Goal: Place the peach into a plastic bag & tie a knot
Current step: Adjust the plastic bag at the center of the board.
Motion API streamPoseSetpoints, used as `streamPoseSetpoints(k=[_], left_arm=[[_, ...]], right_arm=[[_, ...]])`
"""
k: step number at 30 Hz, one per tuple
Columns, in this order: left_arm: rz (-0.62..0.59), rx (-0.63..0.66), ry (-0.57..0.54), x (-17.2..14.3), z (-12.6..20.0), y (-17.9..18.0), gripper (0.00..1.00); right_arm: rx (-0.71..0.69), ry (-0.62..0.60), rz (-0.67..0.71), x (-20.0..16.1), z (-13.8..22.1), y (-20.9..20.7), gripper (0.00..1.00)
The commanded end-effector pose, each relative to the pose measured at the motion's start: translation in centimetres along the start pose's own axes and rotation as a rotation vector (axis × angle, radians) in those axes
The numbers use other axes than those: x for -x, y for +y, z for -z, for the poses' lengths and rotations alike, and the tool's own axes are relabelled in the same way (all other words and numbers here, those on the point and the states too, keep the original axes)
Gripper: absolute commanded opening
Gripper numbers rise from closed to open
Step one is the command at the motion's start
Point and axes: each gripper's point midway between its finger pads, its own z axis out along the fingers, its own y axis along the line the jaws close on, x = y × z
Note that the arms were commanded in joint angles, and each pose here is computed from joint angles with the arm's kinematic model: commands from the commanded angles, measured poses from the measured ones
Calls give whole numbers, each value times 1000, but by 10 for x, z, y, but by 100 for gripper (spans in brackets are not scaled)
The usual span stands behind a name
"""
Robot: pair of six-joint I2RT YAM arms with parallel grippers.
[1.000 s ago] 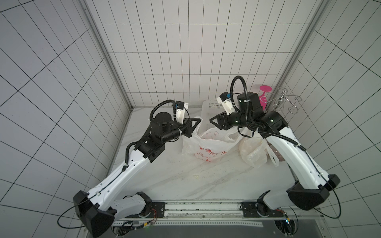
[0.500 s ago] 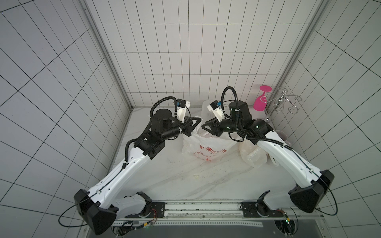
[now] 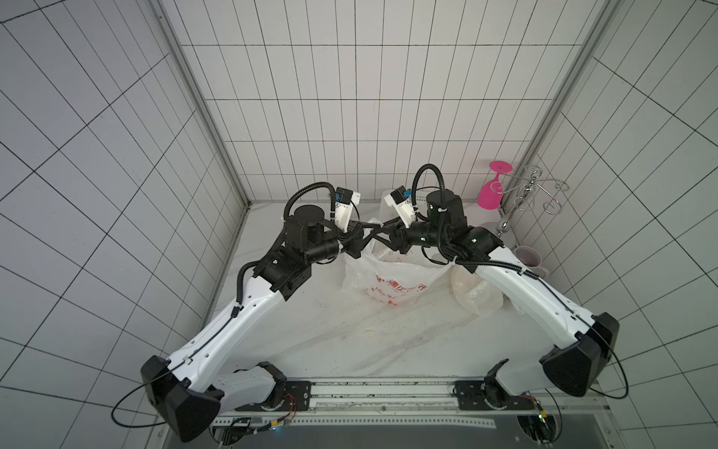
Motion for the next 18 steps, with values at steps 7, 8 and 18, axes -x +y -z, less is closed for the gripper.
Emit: streamPoseSetpoints(k=[7, 8, 18], left_arm=[[-62, -4, -27, -4, 9, 8, 31], [-70, 21, -46, -4, 12, 15, 40], [-352, 20, -126, -14, 19, 16, 94]], right_arm=[[77, -150, 42, 31, 10, 18, 3], [76, -151, 34, 31, 12, 16, 1], [122, -176, -1, 39, 29, 15, 0]])
